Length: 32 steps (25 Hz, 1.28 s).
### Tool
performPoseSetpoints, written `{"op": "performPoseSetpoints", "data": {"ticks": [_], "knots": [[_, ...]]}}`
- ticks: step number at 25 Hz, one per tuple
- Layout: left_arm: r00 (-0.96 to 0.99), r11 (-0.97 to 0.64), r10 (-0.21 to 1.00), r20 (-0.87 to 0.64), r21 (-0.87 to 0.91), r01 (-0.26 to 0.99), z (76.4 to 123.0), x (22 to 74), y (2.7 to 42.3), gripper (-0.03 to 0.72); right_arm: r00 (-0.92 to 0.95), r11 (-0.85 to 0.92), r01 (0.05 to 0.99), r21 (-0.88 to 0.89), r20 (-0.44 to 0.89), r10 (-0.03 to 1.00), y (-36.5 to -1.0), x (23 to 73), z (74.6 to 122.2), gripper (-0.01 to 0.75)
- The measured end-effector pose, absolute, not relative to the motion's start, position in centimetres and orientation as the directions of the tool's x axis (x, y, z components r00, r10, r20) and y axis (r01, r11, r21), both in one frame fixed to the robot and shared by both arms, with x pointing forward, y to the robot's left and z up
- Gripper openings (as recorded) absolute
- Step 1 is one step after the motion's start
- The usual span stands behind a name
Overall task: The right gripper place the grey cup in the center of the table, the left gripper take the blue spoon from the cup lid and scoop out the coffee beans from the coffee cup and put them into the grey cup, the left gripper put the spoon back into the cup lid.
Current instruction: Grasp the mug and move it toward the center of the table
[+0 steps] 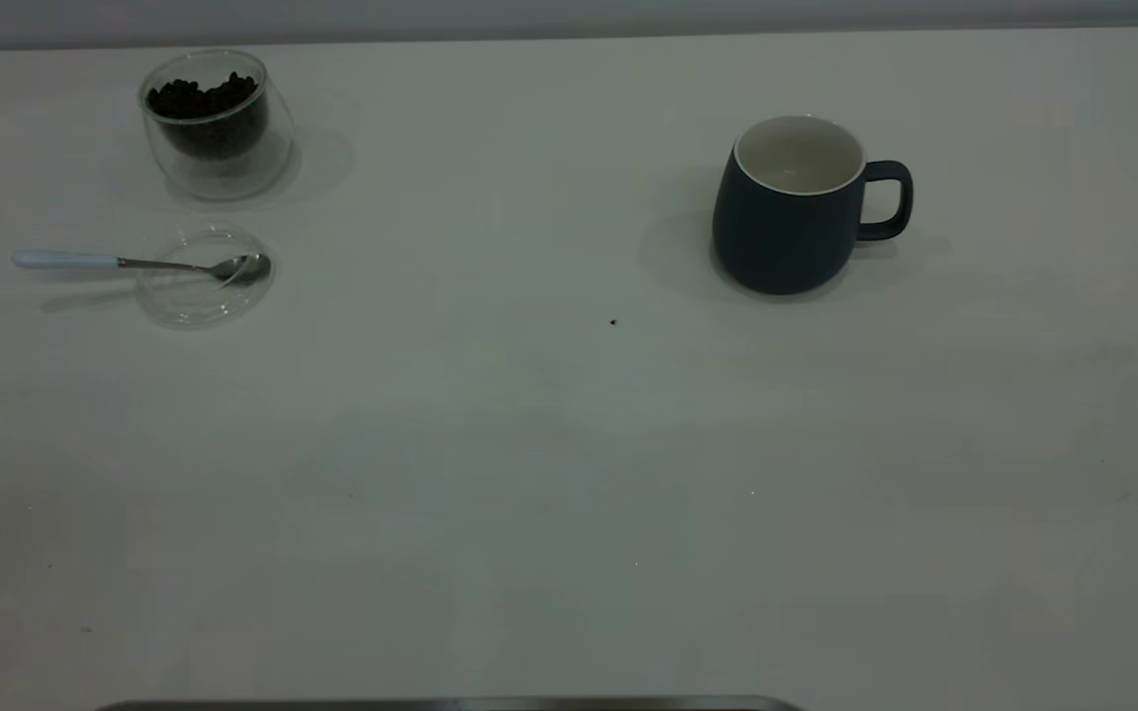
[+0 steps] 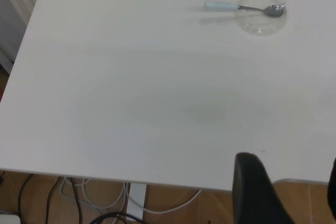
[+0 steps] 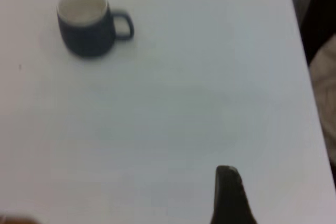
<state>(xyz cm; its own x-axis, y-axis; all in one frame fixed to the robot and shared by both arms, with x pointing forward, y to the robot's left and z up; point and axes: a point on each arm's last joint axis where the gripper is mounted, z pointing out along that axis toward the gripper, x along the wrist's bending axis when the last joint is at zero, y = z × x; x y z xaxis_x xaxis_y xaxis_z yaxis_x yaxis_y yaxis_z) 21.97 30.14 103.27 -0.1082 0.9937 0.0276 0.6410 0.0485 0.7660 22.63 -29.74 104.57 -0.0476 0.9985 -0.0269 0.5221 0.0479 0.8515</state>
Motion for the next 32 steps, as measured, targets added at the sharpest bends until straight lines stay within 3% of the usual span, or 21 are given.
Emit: {"op": "performPoseSetpoints", "data": {"ticks": [8,13,19,28,32], "knots": [[-0.108,0.049,0.994,0.028,0.766,0.641,103.3,22.0,30.1,0.408,-0.076,0.012,0.481,0.877,0.028,0.997,-29.3,23.1,104.7,0.453],[-0.108,0.049,0.994,0.028,0.766,0.641,103.3,22.0,30.1,0.408,-0.138,-0.065,0.35,0.934,0.121,0.983,-28.4,24.1,106.3,0.453],[-0.108,0.049,0.994,0.028,0.766,0.641,103.3,22.0,30.1,0.408,-0.233,-0.018,0.463,0.886,0.141,0.962,-27.4,28.6,106.8,0.453],[-0.108,0.049,0.994,0.028,0.766,0.641,103.3,22.0,30.1,0.408,-0.248,-0.11,0.648,0.753,0.345,0.905,-26.1,37.5,104.7,0.453],[-0.108,0.049,0.994,0.028,0.766,0.641,103.3,22.0,30.1,0.408,-0.269,-0.092,0.674,0.733,0.36,0.894,-25.8,41.0,102.8,0.453]]}}
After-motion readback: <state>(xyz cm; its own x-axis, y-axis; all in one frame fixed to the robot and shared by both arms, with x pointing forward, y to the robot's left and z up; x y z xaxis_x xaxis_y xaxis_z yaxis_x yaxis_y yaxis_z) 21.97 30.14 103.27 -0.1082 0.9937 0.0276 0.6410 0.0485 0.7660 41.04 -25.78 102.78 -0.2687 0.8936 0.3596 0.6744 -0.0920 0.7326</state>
